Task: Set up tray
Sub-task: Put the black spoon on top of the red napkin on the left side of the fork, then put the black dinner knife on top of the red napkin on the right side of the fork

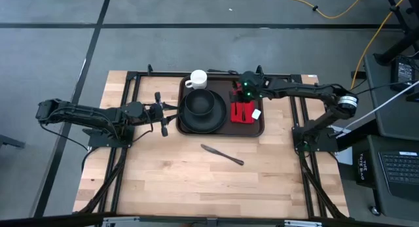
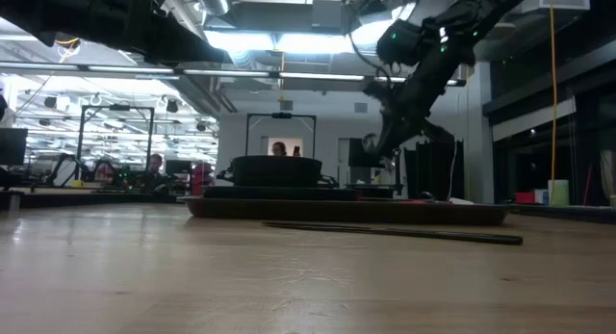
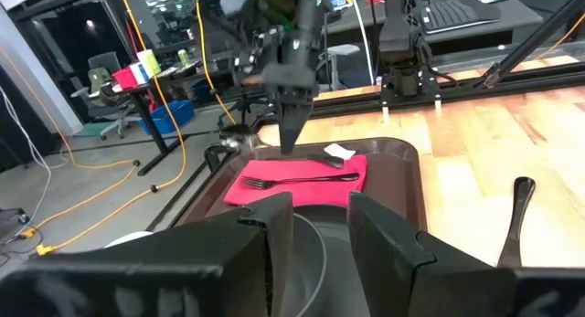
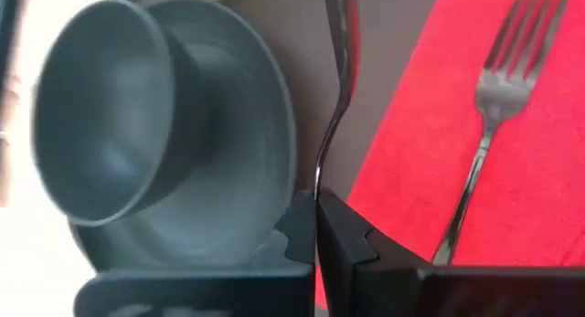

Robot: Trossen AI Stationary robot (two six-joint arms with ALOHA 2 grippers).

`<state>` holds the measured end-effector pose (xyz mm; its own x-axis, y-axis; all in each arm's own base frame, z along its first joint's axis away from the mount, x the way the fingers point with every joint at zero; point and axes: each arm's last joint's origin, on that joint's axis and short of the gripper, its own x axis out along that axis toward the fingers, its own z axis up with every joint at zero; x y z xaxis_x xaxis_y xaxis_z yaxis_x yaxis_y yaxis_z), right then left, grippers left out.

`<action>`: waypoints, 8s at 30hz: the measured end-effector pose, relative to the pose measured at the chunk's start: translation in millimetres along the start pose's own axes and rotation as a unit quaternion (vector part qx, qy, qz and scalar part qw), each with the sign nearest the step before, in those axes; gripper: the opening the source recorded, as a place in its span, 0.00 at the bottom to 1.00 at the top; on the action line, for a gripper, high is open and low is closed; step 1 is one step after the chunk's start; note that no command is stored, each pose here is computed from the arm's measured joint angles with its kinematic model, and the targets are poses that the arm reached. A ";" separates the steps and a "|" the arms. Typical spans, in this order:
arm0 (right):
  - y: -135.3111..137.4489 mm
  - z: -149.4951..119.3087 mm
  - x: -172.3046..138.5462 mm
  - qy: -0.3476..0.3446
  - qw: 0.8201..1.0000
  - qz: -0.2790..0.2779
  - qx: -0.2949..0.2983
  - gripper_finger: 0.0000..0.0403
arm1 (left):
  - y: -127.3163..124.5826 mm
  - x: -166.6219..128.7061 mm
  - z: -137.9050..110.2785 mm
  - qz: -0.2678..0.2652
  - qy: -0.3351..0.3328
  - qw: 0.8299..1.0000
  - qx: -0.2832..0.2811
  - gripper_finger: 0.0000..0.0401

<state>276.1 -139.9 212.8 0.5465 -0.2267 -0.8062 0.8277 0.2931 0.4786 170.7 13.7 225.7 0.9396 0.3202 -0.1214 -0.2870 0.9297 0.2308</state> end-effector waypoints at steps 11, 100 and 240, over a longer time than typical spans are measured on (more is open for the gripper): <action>-16.1 5.3 32.2 0.029 0.998 -0.032 0.038 0.00 | 0.0 0.0 0.0 0.000 0.000 1.000 0.000 0.25; -59.3 27.8 69.2 0.111 0.986 -0.011 0.123 0.10 | -0.4 -0.1 0.2 -0.002 -0.001 0.999 -0.041 0.25; 38.5 -314.8 -12.0 0.054 0.923 -0.087 -0.370 0.00 | -93.2 111.8 -19.3 -0.220 0.312 0.924 0.009 0.20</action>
<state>261.2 166.5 131.5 0.3648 -0.2475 -0.8976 0.5658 0.8246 0.0026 298.9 -33.7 172.0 0.6720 -0.0411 -0.7394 0.1064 0.9935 0.0415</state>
